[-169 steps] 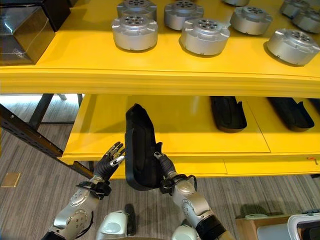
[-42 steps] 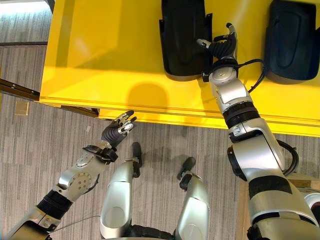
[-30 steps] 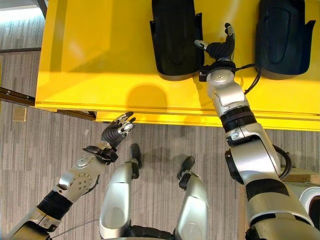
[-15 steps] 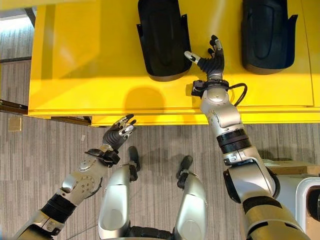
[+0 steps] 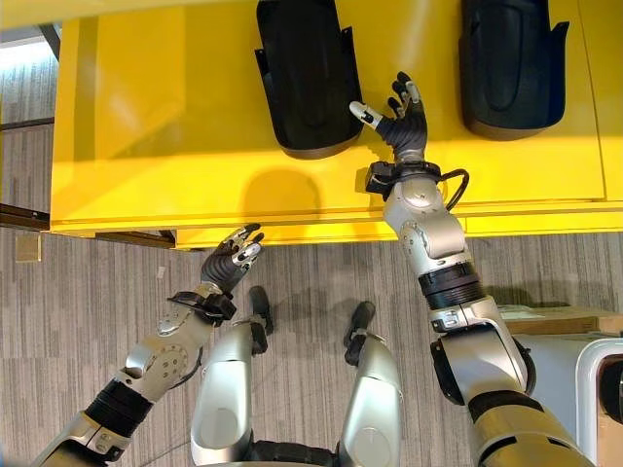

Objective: Move parts from the plastic box to the shelf.

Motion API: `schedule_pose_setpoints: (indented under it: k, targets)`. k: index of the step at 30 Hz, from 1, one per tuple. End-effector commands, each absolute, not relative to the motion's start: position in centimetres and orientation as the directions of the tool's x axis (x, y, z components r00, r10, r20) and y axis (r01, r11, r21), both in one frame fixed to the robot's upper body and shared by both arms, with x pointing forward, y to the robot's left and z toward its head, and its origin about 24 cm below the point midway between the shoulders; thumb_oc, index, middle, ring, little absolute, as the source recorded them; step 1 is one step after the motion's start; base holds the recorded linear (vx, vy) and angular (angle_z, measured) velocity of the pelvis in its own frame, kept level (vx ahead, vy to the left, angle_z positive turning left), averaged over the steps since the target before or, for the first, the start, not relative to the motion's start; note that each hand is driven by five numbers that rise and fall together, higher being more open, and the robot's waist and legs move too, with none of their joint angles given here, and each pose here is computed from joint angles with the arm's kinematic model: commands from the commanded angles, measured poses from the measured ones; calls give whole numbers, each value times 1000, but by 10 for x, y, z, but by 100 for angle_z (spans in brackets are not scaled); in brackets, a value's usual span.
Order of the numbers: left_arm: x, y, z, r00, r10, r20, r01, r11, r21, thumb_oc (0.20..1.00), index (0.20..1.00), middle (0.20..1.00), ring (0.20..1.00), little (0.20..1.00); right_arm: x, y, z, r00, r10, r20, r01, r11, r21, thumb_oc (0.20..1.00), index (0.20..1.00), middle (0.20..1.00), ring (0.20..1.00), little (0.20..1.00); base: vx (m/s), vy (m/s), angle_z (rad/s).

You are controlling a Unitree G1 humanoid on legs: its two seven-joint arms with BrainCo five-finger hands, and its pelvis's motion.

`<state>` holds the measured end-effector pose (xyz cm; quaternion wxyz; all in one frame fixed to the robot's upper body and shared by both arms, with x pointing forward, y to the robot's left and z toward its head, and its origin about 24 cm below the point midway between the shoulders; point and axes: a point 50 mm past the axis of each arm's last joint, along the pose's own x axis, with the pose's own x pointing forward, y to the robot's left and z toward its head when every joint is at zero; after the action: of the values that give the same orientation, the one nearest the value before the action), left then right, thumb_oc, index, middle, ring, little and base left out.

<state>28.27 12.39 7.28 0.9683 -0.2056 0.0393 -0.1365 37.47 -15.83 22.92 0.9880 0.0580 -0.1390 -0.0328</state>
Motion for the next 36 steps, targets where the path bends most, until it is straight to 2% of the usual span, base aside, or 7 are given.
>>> schedule_pose_setpoints:
  k: [1,10,36]
  targets:
    - [274,110,95,942,-315,118,334,841,-426,1000,1000,1000,1000,1000,369,-149,196,986,3,165,-32,984,173,1000,1000,1000,1000,1000,0,0,0]
    - [269,111,92,945,-309,110,326,845,-425,1000,1000,1000,1000,1000,352,-129,197,970,112,215,-146,978,149,1000,1000,1000,1000,1000,0,0,0]
    - [264,110,90,950,-295,105,311,850,-424,1000,1000,1000,1000,1000,334,-110,186,953,186,239,-225,963,148,1000,1000,1000,1000,1000,0,0,0]
